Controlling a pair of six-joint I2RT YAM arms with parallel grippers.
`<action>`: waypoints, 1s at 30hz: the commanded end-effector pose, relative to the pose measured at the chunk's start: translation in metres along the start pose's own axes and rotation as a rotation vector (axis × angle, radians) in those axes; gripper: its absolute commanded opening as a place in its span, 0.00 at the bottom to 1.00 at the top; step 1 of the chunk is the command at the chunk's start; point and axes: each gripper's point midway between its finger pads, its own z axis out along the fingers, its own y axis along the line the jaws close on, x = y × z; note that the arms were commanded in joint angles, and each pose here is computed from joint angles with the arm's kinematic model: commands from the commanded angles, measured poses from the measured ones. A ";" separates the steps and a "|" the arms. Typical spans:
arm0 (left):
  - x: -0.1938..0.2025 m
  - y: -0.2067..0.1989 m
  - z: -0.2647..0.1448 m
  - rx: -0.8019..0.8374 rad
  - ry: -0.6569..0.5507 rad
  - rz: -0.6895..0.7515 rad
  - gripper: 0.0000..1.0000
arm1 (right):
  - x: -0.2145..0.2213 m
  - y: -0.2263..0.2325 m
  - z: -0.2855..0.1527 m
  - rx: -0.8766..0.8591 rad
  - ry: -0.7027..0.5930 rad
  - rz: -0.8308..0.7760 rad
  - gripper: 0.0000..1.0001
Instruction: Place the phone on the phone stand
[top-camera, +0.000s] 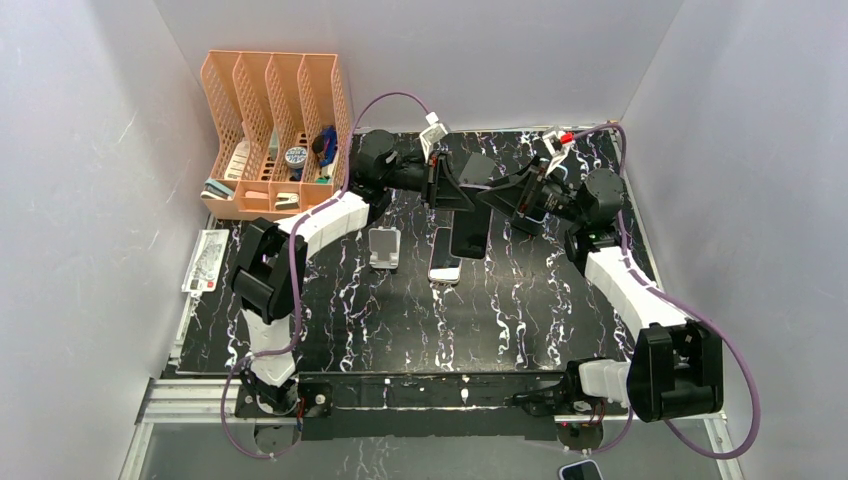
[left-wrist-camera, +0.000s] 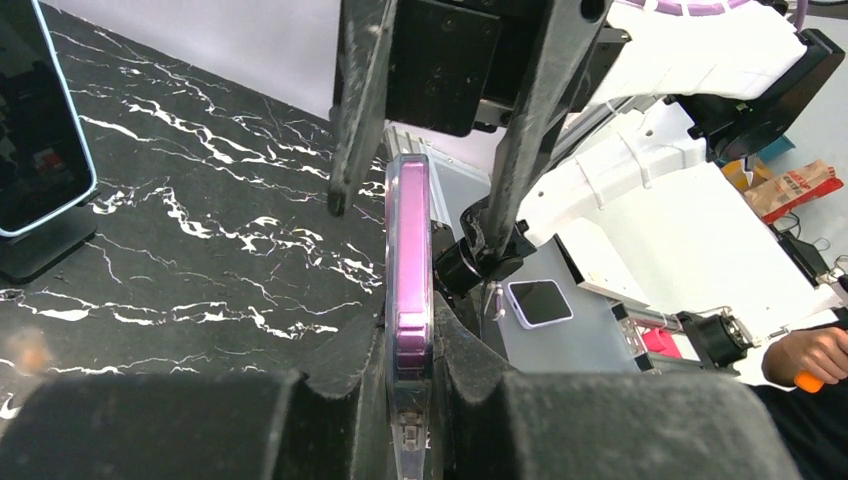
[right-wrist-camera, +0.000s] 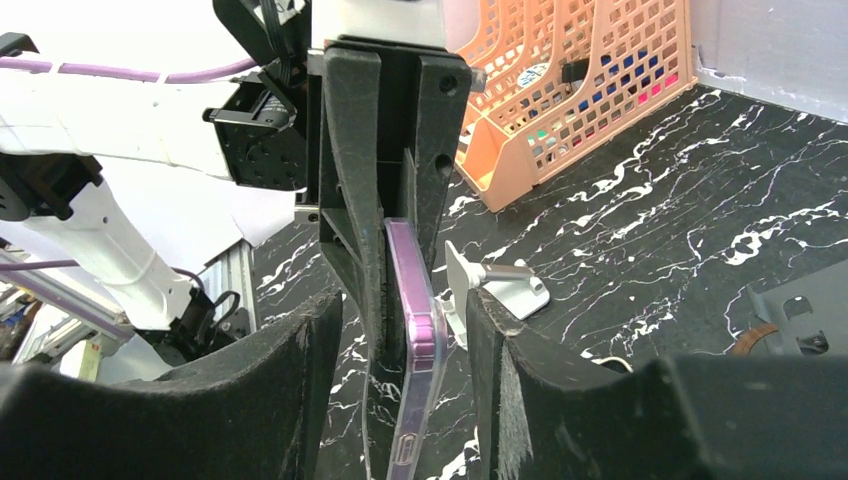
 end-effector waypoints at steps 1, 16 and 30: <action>-0.025 -0.024 0.006 0.053 -0.018 0.104 0.00 | -0.015 0.012 0.005 -0.051 -0.019 -0.071 0.56; -0.019 -0.020 0.014 0.066 -0.008 0.079 0.00 | -0.011 0.020 0.014 -0.110 -0.003 -0.071 0.02; 0.009 0.015 0.002 -0.002 -0.012 -0.012 0.55 | -0.018 0.020 0.010 -0.062 -0.033 -0.097 0.01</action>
